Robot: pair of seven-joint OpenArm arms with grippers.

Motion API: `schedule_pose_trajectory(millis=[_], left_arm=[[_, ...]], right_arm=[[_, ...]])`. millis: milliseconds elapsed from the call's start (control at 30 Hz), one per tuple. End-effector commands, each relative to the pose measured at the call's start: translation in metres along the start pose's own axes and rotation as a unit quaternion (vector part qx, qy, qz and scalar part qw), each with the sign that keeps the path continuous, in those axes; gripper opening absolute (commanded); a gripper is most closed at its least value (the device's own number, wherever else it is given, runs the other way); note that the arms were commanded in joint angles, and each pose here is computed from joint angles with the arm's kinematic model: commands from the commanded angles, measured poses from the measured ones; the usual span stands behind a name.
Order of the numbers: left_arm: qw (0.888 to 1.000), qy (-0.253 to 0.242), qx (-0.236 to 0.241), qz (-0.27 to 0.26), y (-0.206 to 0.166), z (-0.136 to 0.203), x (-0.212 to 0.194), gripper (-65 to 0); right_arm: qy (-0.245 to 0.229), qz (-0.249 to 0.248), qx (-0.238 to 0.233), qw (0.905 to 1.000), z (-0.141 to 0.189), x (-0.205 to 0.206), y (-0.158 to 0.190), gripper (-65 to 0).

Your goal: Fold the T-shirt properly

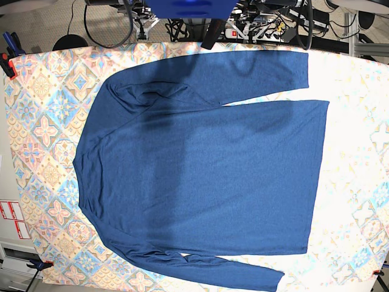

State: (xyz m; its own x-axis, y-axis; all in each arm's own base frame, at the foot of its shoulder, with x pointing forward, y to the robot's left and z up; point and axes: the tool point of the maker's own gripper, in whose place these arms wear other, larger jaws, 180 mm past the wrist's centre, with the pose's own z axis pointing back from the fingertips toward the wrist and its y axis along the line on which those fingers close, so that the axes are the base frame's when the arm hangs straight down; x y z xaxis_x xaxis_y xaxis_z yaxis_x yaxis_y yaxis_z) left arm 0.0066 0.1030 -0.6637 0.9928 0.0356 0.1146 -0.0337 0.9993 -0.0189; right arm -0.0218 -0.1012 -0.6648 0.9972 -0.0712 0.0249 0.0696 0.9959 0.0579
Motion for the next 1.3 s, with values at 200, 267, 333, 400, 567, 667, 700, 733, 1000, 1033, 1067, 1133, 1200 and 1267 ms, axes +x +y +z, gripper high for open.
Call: schedule_pose_trajectory(millis=[200, 267, 333, 400, 567, 667, 700, 733, 1000, 1033, 1067, 1133, 1200, 1267], left_arm=[[1.000, 0.006, 0.001, 0.003, 0.001, 0.002, -0.012, -65.0], [1.000, 0.006, 0.001, 0.003, 0.001, 0.002, -0.012, -65.0], [1.000, 0.006, 0.001, 0.003, 0.001, 0.002, -0.012, -65.0], [1.000, 0.006, 0.001, 0.003, 0.001, 0.002, -0.012, -65.0], [1.000, 0.006, 0.001, 0.003, 0.001, 0.002, -0.013, -65.0], [1.000, 0.006, 0.001, 0.003, 0.001, 0.002, -0.013, -65.0], [1.000, 0.006, 0.001, 0.003, 0.001, 0.002, -0.013, -65.0], [1.000, 0.007, 0.001, 0.003, 0.001, 0.002, -0.014, -65.0], [1.000, 0.028, 0.005, 0.003, 0.005, 0.007, -0.044, -65.0], [1.000, 0.027, 0.011, 0.002, 0.013, 0.007, -0.045, -65.0], [1.000, 0.027, 0.012, 0.001, 0.015, 0.009, -0.050, -65.0], [1.000, 0.019, 0.017, 0.000, 0.022, 0.012, -0.055, -65.0], [1.000, 0.012, 0.025, -0.010, 0.034, 0.018, -0.065, -65.0], [0.999, 0.000, 0.033, -0.011, 0.046, 0.023, -0.067, -65.0]], right_arm=[[0.000, -0.001, 0.000, 1.0000, 0.000, -0.001, 0.001, -64.8], [0.000, -0.001, 0.000, 1.0000, 0.000, -0.001, 0.001, -64.8], [0.000, -0.001, 0.000, 1.0000, 0.000, -0.001, 0.001, -64.8], [0.000, -0.001, 0.000, 1.0000, 0.000, -0.001, 0.001, -64.8], [0.001, -0.001, 0.000, 1.0000, 0.000, -0.002, 0.001, -64.8], [0.001, -0.001, 0.000, 1.0000, 0.000, -0.002, 0.001, -64.8], [0.001, 0.000, 0.000, 1.0000, 0.000, -0.004, 0.001, -64.8], [0.004, 0.000, 0.000, 1.0000, 0.001, -0.008, 0.000, -64.8], [0.008, -0.001, -0.004, 1.0000, 0.004, -0.031, -0.005, -64.8], [0.012, -0.001, -0.006, 0.9999, 0.005, -0.037, -0.006, -64.8], [0.013, 0.000, -0.007, 0.9999, 0.005, -0.040, -0.009, -64.8], [0.011, 0.003, -0.018, 0.9998, 0.007, -0.045, -0.023, -64.8], [0.009, 0.004, -0.022, 0.9997, 0.010, -0.053, -0.028, -64.8], [0.003, 0.005, -0.025, 0.9997, 0.014, -0.062, -0.031, -65.0]])
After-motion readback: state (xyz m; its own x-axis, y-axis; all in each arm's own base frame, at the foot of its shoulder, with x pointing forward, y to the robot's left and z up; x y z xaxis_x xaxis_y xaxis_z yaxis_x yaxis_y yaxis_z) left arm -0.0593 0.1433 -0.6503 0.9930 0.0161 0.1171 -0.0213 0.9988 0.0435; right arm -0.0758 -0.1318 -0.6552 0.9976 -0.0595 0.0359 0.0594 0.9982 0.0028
